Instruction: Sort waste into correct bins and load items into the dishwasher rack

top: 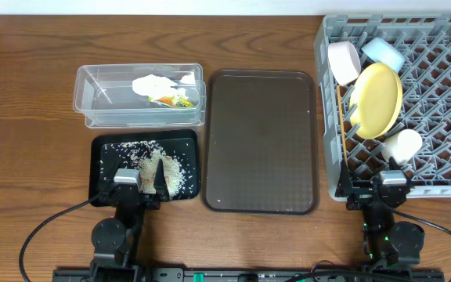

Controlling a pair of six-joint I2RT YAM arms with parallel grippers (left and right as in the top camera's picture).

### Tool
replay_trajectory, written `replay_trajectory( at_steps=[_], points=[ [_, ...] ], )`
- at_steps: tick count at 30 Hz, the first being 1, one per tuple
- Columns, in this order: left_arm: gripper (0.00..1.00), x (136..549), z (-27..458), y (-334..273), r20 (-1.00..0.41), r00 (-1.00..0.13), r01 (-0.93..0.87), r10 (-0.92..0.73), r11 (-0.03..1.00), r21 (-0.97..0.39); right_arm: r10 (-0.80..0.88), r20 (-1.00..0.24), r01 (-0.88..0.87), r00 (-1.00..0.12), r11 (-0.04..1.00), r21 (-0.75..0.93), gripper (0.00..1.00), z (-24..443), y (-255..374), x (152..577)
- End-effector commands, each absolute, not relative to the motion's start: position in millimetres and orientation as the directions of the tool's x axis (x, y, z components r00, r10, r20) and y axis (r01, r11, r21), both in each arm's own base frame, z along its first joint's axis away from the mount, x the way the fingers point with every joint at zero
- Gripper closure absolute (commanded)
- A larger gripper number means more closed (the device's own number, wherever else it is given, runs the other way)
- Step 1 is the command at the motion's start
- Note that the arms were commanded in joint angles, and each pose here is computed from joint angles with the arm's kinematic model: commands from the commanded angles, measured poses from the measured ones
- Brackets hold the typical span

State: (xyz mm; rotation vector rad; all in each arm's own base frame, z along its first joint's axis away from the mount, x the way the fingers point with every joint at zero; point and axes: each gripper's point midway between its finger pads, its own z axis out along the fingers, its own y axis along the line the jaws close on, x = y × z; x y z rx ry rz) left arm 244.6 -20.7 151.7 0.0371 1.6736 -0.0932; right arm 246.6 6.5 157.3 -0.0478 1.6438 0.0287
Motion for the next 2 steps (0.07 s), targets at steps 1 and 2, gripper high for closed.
replay_trajectory(
  at_steps=[1, 2],
  points=[
    [0.10, 243.2, 137.4, -20.7, -0.988, -0.153, 0.083, -0.014, 0.996, -0.027, -0.023, -0.997, -0.064, -0.073, 0.998, -0.018, 0.01, 156.7, 10.4, 246.2],
    [0.10, 243.2, 137.4, -20.7, -0.988, -0.153, 0.083, -0.014, 0.996, -0.027, -0.023, -0.997, -0.064, -0.073, 0.998, -0.018, 0.01, 156.8, 10.4, 246.2]
  ],
)
